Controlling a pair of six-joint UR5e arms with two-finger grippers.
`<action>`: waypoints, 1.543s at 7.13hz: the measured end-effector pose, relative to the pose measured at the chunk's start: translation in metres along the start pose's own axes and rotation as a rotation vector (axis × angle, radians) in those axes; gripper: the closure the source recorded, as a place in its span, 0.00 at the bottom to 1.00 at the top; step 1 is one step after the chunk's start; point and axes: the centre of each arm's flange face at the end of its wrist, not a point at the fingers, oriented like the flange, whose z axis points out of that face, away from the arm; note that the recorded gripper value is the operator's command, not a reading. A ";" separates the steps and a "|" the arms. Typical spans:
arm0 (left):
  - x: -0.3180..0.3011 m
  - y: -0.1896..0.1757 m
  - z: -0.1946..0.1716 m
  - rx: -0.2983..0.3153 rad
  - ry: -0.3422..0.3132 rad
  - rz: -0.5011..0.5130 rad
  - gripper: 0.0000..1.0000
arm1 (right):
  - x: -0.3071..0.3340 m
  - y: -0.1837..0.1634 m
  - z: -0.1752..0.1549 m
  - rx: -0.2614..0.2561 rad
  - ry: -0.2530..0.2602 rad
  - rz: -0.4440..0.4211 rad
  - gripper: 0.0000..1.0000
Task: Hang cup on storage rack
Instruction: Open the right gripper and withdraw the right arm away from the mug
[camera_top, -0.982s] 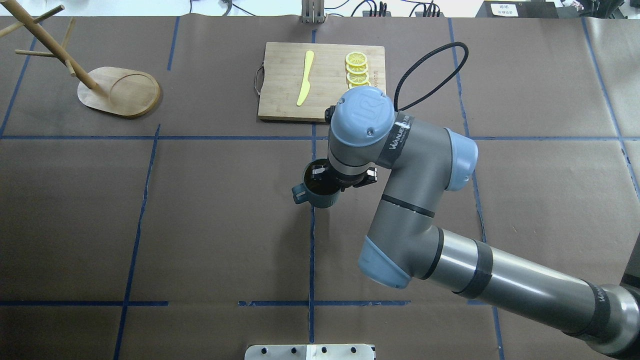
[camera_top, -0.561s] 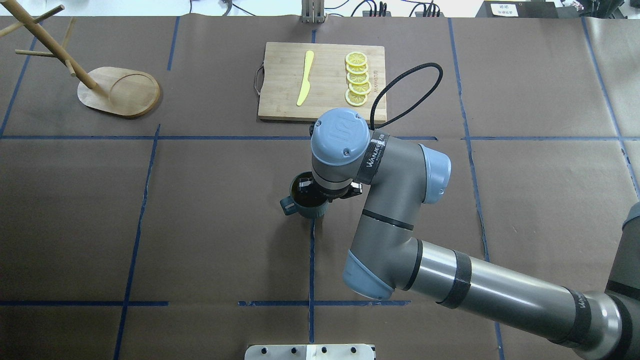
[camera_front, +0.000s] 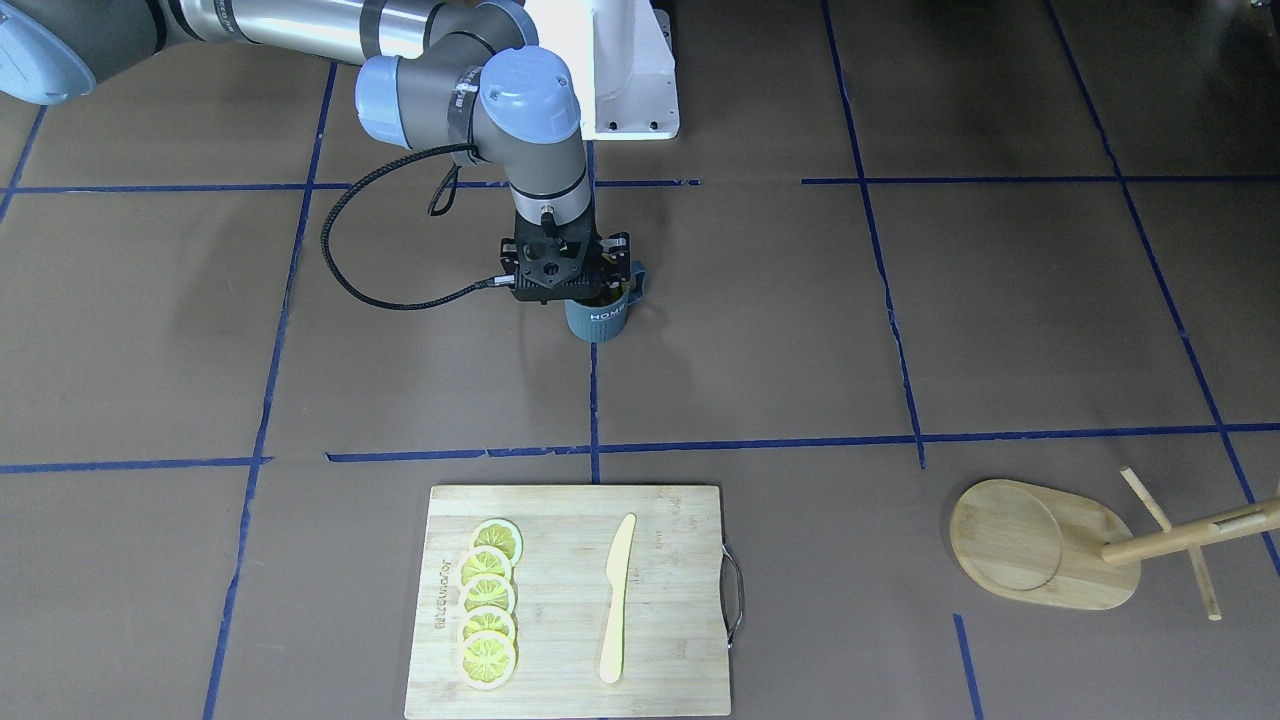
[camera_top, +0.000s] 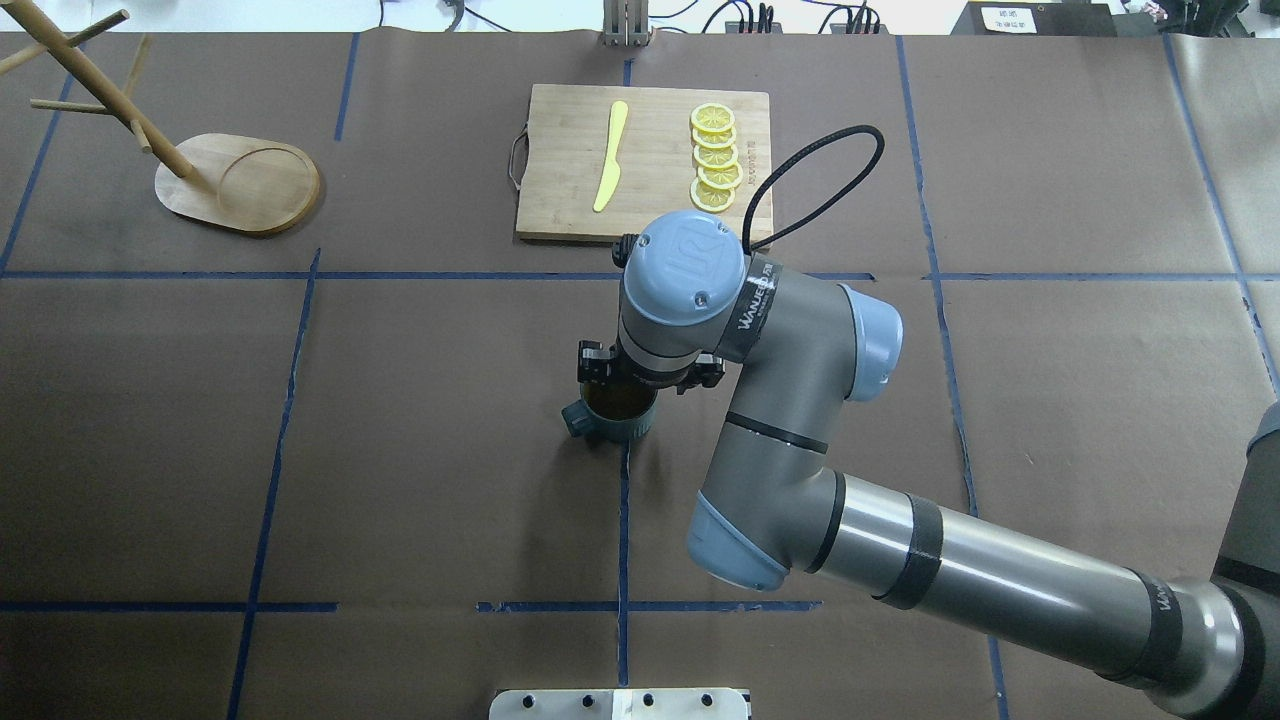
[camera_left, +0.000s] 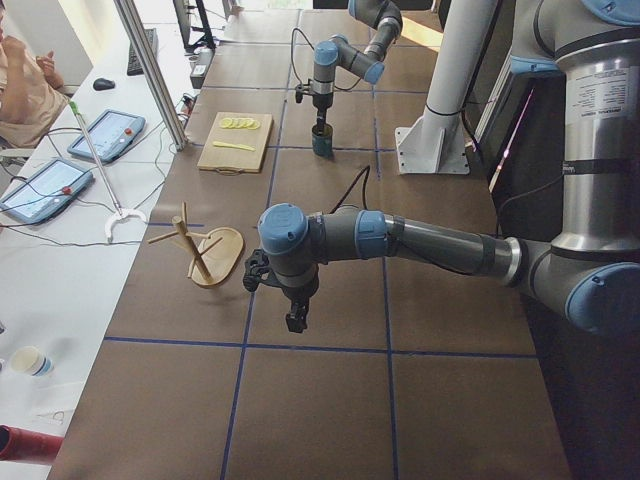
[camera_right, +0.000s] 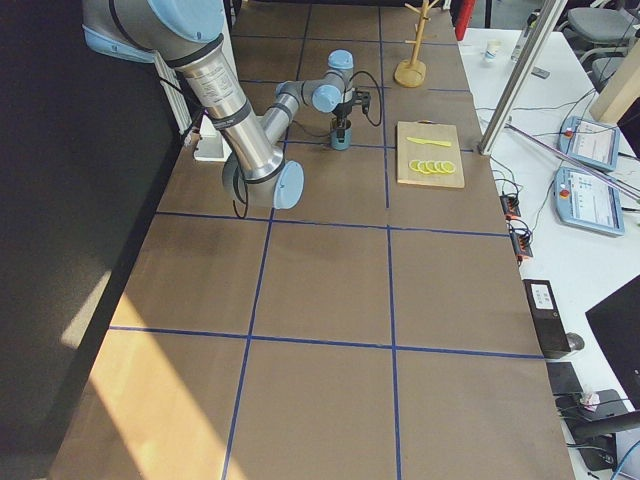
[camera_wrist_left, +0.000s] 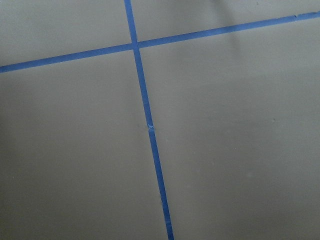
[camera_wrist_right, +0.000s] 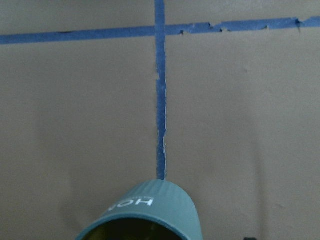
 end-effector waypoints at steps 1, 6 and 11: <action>0.000 0.000 0.000 0.000 0.000 0.000 0.00 | 0.004 -0.006 -0.032 0.006 -0.001 0.003 0.00; -0.001 0.000 -0.001 -0.002 -0.020 0.005 0.00 | 0.166 -0.127 -0.152 -0.026 0.056 -0.096 0.00; 0.007 -0.021 -0.012 0.075 -0.040 0.093 0.00 | 0.538 -0.157 -0.194 -0.106 0.132 -0.371 0.00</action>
